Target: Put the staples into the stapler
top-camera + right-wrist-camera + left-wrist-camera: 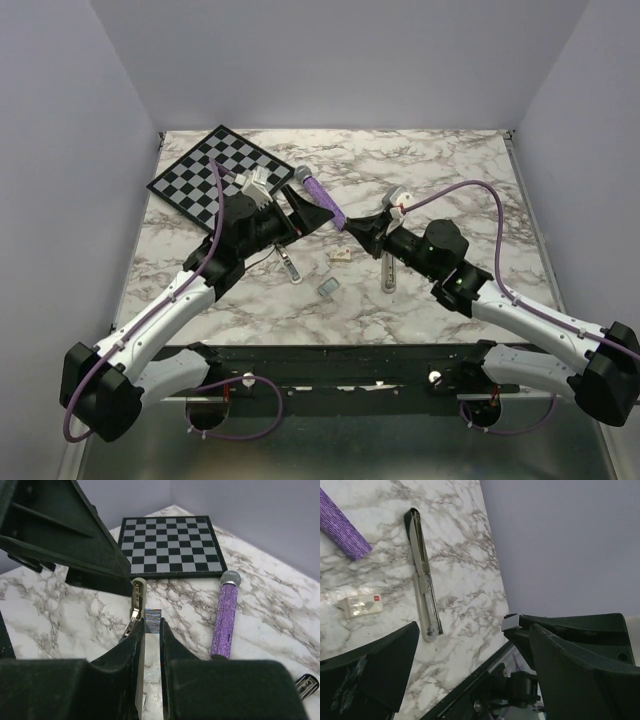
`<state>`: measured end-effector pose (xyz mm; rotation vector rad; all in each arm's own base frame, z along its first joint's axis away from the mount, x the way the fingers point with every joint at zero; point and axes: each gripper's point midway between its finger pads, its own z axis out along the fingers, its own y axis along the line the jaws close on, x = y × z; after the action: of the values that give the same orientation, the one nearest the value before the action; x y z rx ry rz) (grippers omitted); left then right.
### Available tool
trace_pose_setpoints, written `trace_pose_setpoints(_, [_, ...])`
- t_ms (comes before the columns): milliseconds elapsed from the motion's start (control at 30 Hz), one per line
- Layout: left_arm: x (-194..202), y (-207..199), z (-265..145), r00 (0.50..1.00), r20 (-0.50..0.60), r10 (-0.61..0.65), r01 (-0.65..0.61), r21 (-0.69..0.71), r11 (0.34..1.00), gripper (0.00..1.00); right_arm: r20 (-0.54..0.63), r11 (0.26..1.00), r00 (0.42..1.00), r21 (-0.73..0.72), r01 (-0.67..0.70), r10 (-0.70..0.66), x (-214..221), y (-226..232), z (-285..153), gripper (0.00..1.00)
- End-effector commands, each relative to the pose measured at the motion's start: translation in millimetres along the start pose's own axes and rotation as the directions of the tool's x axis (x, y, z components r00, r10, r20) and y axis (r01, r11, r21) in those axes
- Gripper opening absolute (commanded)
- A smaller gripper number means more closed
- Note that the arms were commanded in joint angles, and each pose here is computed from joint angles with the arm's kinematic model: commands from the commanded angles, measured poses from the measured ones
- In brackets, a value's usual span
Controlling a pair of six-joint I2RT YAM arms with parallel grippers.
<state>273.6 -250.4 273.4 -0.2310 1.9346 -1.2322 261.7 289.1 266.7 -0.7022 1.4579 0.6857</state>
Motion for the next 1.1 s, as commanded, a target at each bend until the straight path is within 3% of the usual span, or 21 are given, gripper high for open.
trace_pose_setpoints(0, [10.7,-38.0,1.9,0.979,-0.124,-0.162,0.178,0.127,0.976,0.98,0.122,0.997,0.991,-0.055,0.061,-0.054,-26.4,10.3,-0.5,0.21])
trace_pose_setpoints(367, [22.8,-56.7,10.6,0.911,-0.245,-0.332,0.384,0.209,0.899,0.84,0.161,0.990,0.986,-0.126,0.059,-0.038,-31.9,23.3,1.5,0.21])
trace_pose_setpoints(1067, [30.4,-71.2,10.6,0.880,-0.316,-0.355,0.441,0.265,0.857,0.57,0.166,0.990,0.986,-0.135,0.050,-0.027,-31.5,25.1,2.2,0.21])
